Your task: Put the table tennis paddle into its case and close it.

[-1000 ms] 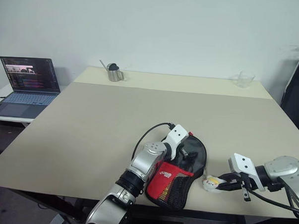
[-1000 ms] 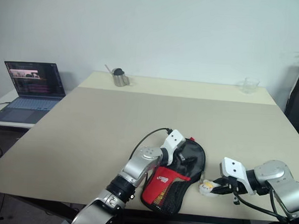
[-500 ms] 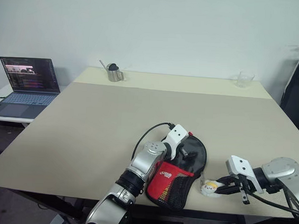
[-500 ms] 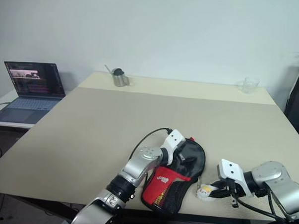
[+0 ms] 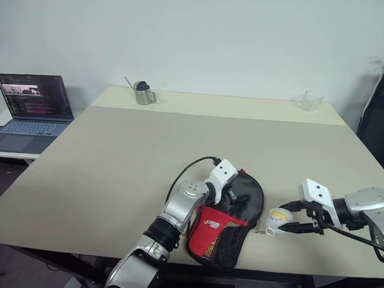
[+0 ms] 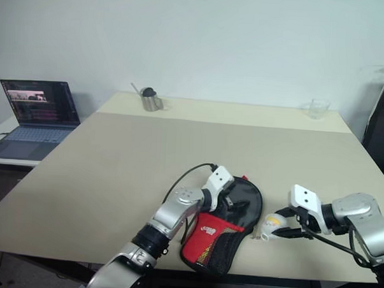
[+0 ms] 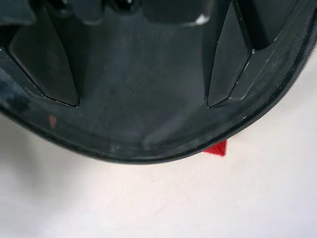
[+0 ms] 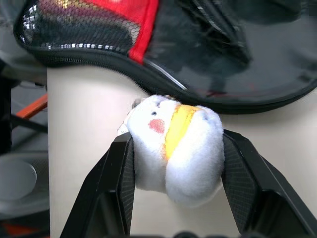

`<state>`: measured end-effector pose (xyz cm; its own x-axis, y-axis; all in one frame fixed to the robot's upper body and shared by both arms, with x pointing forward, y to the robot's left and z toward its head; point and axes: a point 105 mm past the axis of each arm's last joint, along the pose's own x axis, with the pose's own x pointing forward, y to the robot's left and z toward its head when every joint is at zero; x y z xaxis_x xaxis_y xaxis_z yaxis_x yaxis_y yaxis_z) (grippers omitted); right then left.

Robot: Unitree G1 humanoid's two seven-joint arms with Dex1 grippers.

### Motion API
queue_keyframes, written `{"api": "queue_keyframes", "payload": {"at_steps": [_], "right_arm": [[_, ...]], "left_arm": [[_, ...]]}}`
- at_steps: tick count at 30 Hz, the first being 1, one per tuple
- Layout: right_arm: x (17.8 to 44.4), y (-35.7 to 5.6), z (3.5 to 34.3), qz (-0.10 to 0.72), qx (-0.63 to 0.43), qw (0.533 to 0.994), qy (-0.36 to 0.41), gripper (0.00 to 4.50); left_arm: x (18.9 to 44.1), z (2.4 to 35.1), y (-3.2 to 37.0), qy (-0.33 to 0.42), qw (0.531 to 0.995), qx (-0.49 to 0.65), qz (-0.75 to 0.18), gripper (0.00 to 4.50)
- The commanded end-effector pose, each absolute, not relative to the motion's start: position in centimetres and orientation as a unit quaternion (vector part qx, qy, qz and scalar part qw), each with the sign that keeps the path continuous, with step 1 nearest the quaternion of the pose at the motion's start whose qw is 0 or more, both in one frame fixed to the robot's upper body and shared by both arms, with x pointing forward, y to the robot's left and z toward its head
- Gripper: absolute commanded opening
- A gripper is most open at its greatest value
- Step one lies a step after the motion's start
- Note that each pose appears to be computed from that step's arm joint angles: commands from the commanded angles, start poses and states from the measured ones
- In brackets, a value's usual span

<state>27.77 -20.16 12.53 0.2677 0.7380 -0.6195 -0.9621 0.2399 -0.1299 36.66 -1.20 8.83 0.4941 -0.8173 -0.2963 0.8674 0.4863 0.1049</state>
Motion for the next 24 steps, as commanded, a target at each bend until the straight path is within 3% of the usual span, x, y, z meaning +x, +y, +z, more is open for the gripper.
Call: {"api": "queue_keyframes", "payload": {"at_steps": [1, 7, 10, 14, 20, 24], "right_arm": [[28.5, -20.5, 15.0, 0.555, -0.263, 0.768, 0.184, 2.51], [28.5, -20.9, 14.6, 0.551, -0.289, 0.755, 0.209, 2.51], [28.0, -20.5, 14.5, 0.562, -0.274, 0.751, 0.214, 3.07], [27.8, -20.5, 14.8, 0.566, -0.275, 0.748, 0.211, 4.47], [29.9, -20.7, 17.4, 0.536, -0.269, 0.785, 0.157, 4.47], [35.1, -20.3, 19.2, 0.421, -0.246, 0.866, 0.114, 4.47]], "left_arm": [[36.8, 11.8, -1.0, 0.061, 0.847, 0.117, -0.514, 4.50], [36.6, 13.3, 0.3, 0.048, 0.832, 0.128, -0.538, 4.50], [36.8, 13.4, 0.5, 0.047, 0.836, 0.128, -0.532, 4.50], [36.6, 13.6, 0.4, 0.044, 0.834, 0.126, -0.536, 4.50], [35.8, 15.0, 1.0, 0.031, 0.818, 0.102, -0.564, 4.50], [35.9, 16.3, 3.8, 0.028, 0.816, 0.121, -0.564, 4.50]]}}
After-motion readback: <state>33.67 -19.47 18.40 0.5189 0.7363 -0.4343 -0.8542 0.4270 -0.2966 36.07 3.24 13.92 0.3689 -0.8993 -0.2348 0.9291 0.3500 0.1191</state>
